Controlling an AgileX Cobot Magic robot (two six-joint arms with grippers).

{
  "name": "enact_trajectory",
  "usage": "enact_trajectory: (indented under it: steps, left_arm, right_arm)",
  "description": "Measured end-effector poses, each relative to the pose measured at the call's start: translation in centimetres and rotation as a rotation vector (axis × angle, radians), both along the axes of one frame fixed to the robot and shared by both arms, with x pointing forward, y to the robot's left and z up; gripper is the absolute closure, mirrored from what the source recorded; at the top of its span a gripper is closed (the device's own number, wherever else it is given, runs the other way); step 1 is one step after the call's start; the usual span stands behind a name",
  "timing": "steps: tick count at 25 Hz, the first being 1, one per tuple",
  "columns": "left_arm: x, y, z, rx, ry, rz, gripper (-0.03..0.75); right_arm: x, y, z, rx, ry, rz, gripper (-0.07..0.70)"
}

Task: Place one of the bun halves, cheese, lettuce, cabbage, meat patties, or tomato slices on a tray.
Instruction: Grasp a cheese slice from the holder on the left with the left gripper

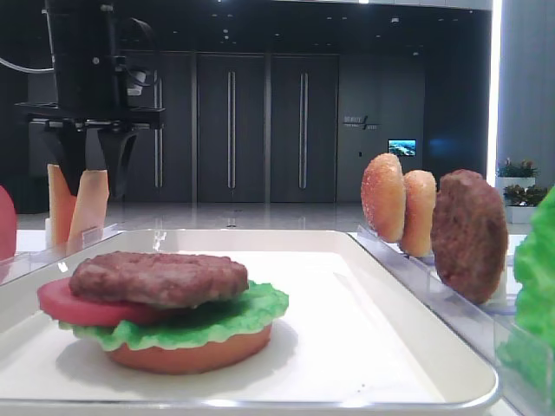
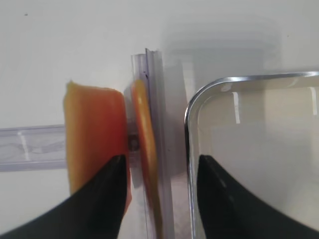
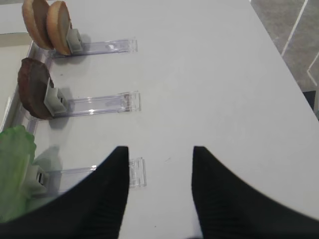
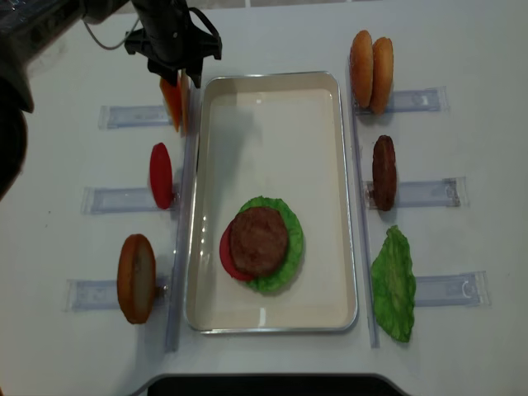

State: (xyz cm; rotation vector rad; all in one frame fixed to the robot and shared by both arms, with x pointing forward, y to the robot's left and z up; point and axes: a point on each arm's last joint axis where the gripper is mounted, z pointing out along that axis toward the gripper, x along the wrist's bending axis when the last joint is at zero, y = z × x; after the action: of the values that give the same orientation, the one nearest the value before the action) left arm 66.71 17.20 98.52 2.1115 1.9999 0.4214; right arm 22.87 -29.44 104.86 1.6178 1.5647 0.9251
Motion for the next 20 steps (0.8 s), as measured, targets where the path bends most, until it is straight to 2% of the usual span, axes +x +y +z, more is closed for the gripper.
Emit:
enact_trajectory:
  steps: [7, 9, 13, 14, 20]
  left_arm:
    - [-0.01, 0.01, 0.0, 0.001, 0.001, 0.0, 0.378]
    - [-0.08, 0.04, -0.02, 0.004, 0.009, 0.002, 0.438]
    - [-0.22, 0.12, -0.07, 0.012, 0.025, 0.005, 0.642]
    - [-0.24, 0.13, -0.07, 0.013, 0.027, 0.005, 0.671]
    - [-0.4, 0.19, -0.12, 0.019, 0.046, 0.009, 0.69]
  right_arm:
    - [0.0, 0.0, 0.0, 0.0, 0.0, 0.0, 0.341]
    - [0.0, 0.0, 0.0, 0.0, 0.0, 0.0, 0.341]
    - [0.01, 0.0, -0.02, 0.0, 0.001, 0.0, 0.341]
    - [0.01, 0.0, -0.02, 0.0, 0.001, 0.0, 0.341]
    - [0.01, 0.0, -0.02, 0.0, 0.001, 0.0, 0.341]
